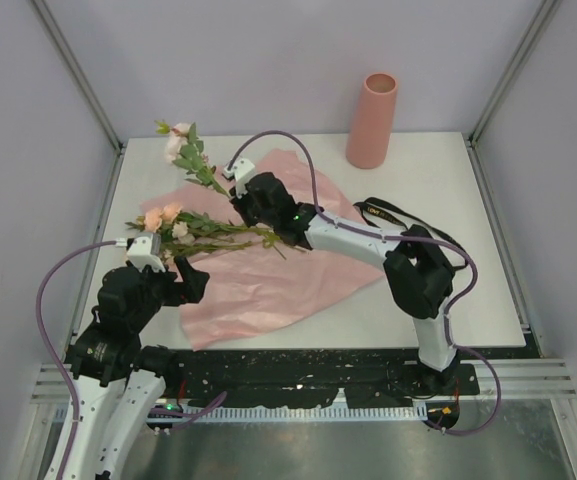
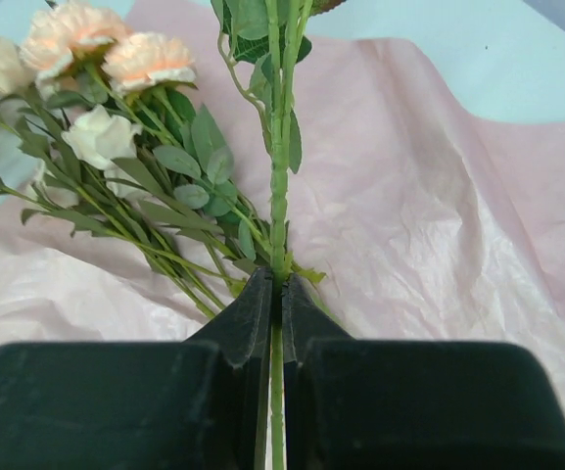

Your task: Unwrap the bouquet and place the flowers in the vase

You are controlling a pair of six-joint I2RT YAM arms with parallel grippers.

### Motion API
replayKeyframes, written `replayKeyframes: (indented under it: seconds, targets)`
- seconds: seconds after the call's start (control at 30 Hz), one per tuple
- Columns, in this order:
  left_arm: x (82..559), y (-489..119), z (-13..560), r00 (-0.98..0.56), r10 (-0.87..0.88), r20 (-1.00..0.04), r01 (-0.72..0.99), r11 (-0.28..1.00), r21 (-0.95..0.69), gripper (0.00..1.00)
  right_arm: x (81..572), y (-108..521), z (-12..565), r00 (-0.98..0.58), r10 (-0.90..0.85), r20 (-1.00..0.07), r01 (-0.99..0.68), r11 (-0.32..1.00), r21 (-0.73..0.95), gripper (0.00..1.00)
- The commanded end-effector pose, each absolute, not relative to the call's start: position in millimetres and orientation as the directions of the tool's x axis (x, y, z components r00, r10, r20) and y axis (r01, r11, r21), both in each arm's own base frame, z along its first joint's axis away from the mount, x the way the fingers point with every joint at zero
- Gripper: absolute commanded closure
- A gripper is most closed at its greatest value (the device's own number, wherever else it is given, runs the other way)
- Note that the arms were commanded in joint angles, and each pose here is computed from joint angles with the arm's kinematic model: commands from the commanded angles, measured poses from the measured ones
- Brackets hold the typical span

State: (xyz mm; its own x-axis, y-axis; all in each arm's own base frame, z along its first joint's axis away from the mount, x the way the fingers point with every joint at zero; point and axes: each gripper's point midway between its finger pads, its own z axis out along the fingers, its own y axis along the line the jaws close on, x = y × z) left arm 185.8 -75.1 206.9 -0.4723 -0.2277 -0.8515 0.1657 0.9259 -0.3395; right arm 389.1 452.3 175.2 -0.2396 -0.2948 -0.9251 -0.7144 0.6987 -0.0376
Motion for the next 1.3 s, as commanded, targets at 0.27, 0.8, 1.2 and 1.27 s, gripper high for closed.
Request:
replayKeyframes:
  seconds: [0.27,0.8,1.2,1.27]
  targets:
    - [182,-85,213,-0.471,-0.216,-0.855,0.228,0.907,-0.355,0.14,334,416,326,0.016,0.142,-0.99,-0.79,0.609,0.074,0.95]
    - [183,-88,212,-0.467,-0.209,-0.859,0.251,0.9,-0.355,0.14,400,254,528,0.695,0.269,-0.667,-0.556,0.789,-0.261,0.94]
    - [183,-90,210,-0.479,-0.2,-0.855,0.258,0.899,-0.355,0.14,498,143,572,0.844,0.234,-0.483,-0.396,0.879,-0.266,0.95]
    - [184,-90,210,-0.478,-0.201,-0.855,0.258,0.898,-0.356,0.14,512,133,571,0.853,0.22,-0.474,-0.377,0.887,-0.268,0.95]
